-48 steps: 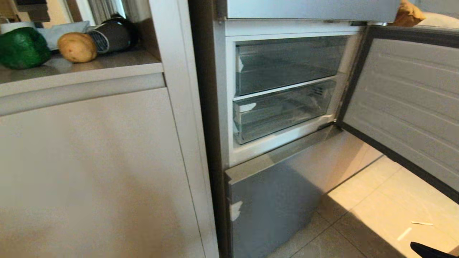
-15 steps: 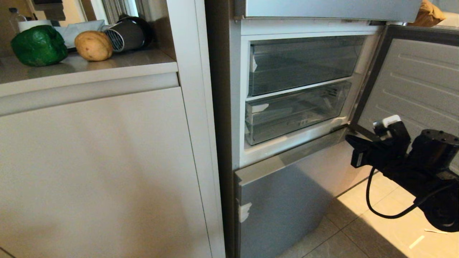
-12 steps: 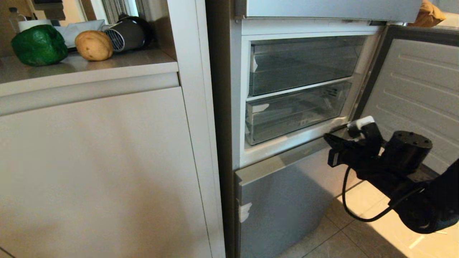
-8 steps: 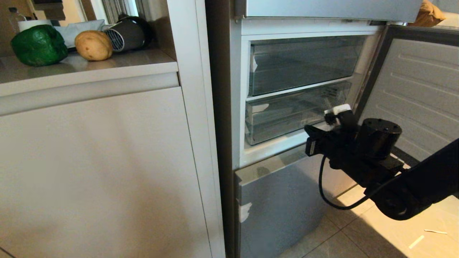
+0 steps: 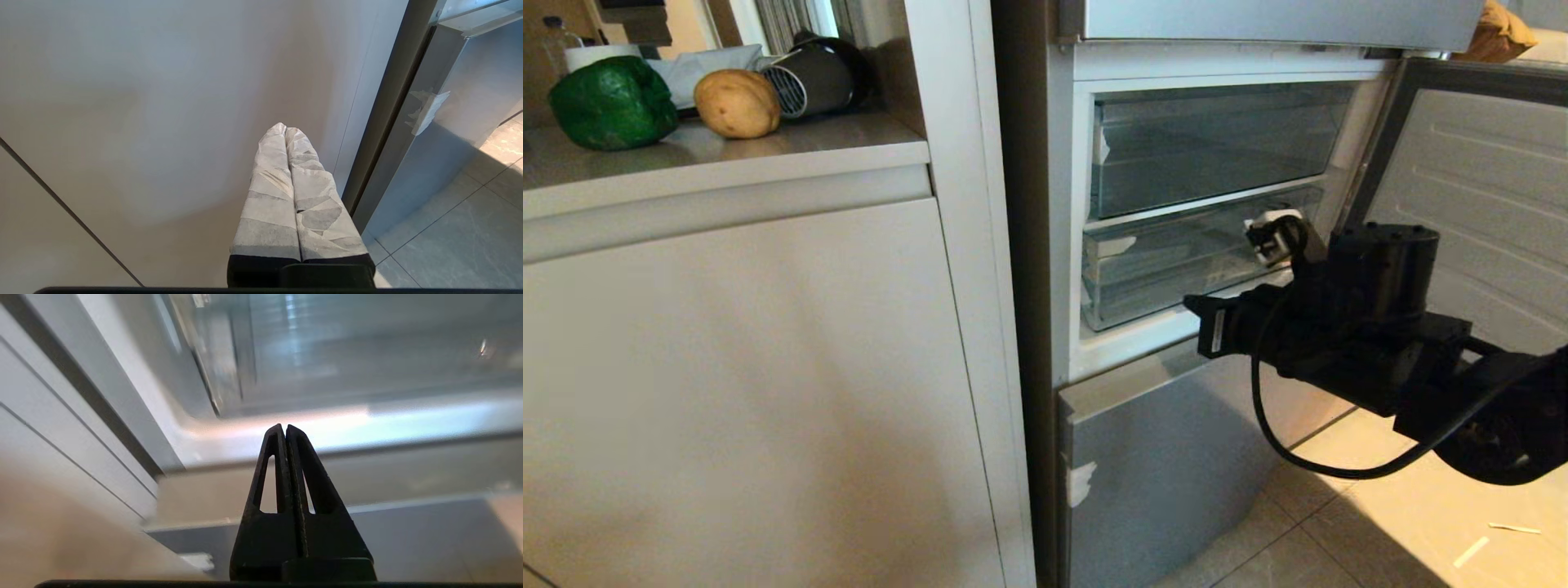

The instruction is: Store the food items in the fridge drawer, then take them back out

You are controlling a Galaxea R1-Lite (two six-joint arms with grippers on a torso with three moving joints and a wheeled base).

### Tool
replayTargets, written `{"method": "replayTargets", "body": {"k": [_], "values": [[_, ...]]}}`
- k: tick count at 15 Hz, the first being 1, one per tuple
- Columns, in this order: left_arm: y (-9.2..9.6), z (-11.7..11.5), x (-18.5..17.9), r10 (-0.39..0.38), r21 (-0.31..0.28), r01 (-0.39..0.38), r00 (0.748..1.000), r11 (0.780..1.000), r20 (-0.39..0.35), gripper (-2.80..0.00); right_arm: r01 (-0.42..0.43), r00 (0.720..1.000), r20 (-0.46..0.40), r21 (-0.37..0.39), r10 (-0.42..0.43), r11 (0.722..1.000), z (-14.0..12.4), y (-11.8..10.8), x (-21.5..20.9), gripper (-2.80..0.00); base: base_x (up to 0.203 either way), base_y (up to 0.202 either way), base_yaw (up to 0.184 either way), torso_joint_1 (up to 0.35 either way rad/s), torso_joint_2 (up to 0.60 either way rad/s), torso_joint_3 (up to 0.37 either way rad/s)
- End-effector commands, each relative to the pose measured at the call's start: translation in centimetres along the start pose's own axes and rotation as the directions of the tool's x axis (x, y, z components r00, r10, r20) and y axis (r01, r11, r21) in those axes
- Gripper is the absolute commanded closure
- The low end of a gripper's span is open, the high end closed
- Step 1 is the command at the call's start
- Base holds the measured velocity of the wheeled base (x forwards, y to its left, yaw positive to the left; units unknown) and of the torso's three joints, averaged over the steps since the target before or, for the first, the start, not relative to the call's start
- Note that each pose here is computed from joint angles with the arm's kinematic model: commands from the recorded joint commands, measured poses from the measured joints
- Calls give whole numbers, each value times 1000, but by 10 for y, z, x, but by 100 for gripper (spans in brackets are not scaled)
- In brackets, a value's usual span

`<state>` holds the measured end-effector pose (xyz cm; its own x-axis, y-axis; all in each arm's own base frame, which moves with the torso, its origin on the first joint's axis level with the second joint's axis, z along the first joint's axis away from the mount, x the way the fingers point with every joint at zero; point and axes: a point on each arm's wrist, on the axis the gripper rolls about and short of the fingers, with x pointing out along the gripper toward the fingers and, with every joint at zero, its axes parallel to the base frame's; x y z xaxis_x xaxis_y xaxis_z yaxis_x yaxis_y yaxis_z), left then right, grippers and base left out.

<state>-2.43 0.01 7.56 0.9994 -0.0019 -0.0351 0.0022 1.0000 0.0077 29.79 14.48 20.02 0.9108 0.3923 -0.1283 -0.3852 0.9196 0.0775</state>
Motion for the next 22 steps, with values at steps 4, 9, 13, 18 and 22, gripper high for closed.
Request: {"method": "replayTargets", "body": {"k": [4,9,13,18,22], "values": [[0,0,0,0,0,0,1000,1000,0,0,-146,989,4,-12,146,989,3,5,1,-280,0,0,0,0,0,0],[0,0,0,0,0,0,1000,1000,0,0,-153,988,4,-22,153,988,0,7,25,-280,0,0,0,0,0,0],[0,0,0,0,0,0,1000,1000,0,0,-155,987,27,-56,156,986,3,9,44,-280,0,0,0,0,0,0],[0,0,0,0,0,0,1000,1000,0,0,-161,986,31,-76,164,984,1,12,58,-280,0,0,0,0,0,0],[0,0,0,0,0,0,1000,1000,0,0,-171,984,38,-113,176,979,-2,24,71,-280,0,0,0,0,0,0]]}}
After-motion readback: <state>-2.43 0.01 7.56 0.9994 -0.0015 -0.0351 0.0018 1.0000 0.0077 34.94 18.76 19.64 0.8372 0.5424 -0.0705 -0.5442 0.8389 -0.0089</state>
